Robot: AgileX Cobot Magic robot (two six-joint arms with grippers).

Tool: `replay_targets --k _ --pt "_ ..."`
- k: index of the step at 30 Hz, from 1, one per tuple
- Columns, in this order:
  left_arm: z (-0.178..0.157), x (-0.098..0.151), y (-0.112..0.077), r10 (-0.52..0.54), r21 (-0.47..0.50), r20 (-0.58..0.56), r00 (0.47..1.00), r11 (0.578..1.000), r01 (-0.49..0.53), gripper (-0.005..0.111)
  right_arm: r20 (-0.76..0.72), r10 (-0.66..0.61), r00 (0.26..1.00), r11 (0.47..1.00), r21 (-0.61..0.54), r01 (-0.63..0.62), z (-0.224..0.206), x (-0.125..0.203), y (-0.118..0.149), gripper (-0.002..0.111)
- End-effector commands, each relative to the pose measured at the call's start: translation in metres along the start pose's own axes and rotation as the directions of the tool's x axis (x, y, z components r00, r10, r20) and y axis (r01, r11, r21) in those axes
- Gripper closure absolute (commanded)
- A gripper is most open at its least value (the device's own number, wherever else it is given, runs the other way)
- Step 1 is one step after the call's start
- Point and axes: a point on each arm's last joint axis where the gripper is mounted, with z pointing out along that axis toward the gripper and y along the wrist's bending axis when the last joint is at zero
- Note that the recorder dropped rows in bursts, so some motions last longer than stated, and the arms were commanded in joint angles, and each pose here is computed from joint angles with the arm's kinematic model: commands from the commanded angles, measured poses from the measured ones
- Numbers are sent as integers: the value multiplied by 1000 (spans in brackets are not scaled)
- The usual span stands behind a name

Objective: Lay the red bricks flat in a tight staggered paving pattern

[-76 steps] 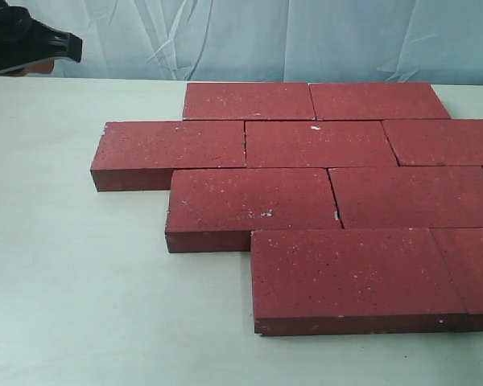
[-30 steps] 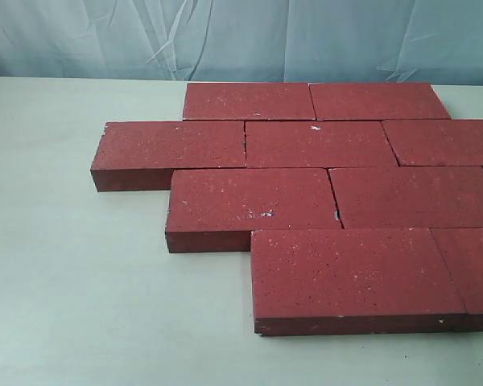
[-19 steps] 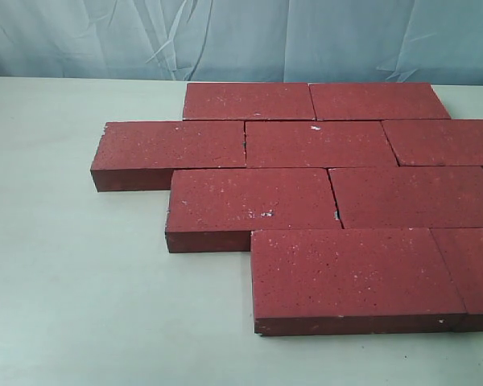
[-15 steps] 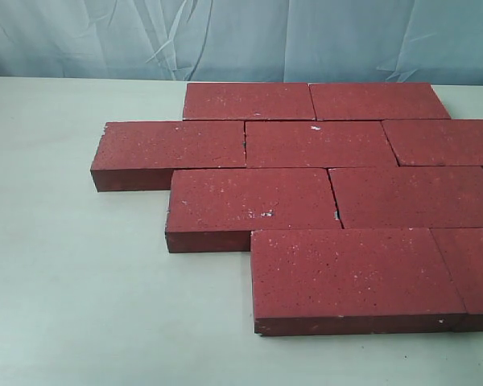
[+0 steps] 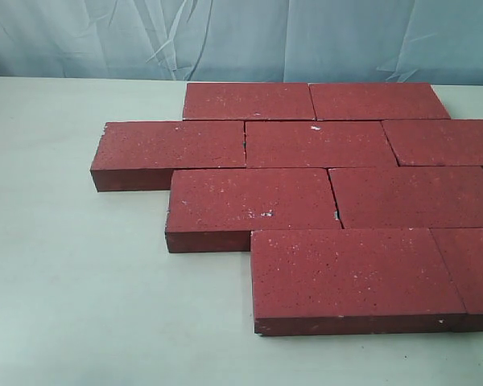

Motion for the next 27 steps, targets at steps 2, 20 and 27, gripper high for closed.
replay_targets --k 2,20,27 --pt "5 14 1 28 -7 -10 1000 1000 -28 107 20 -2 1000 1000 5 2 0 -1 0 109" --pt "11 28 -3 -23 33 -32 999 999 24 107 20 4 1000 1000 3 -4 0 -1 0 109" --pt "11 30 -5 10 54 -31 999 998 -8 107 20 4 1000 1000 3 -4 0 -1 0 109"
